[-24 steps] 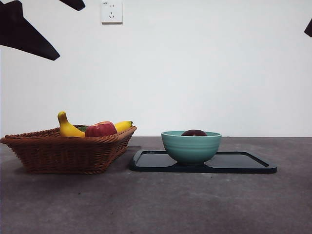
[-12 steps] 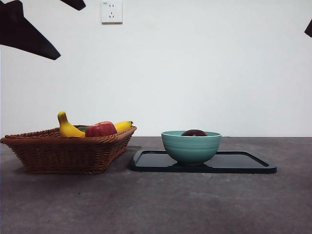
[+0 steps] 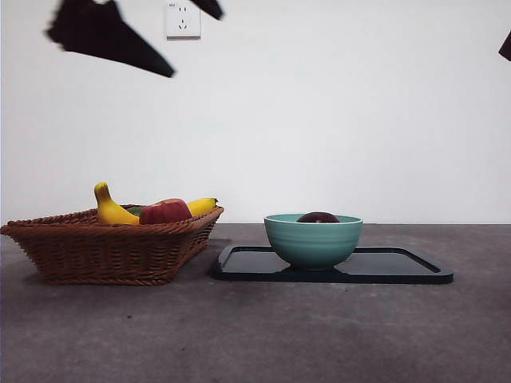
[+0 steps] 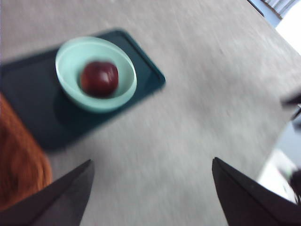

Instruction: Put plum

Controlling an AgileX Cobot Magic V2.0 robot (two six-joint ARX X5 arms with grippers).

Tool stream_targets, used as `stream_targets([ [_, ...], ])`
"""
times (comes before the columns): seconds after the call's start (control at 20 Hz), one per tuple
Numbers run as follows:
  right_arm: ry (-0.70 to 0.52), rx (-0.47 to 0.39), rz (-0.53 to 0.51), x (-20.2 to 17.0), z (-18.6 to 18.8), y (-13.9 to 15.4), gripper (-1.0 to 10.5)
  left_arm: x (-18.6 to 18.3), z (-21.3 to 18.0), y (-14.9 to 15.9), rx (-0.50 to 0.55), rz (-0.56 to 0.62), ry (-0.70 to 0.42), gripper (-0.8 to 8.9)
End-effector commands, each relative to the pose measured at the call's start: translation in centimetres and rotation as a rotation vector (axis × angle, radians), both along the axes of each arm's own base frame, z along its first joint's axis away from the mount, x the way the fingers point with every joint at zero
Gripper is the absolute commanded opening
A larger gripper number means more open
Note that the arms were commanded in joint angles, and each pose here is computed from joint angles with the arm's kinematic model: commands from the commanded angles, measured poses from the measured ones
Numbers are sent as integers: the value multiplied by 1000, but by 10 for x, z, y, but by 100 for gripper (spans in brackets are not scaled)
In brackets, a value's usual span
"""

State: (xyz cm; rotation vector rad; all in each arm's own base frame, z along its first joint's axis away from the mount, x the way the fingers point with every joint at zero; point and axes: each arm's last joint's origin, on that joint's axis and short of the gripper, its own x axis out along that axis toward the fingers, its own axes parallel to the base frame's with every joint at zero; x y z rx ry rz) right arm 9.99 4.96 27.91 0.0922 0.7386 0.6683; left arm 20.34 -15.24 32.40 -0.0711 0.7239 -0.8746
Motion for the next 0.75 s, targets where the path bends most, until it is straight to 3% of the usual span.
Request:
stream_targets([
  [0.05, -8, 2, 11, 1, 1, 1, 208, 30, 8, -22, 27, 4, -15, 398],
  [0.45, -8, 2, 10, 1, 1, 1, 208, 118, -11, -89, 121, -2, -9, 398],
  [0.75, -6, 1, 10, 1, 1, 1, 208, 151, -55, -125, 203, -27, 3, 398],
])
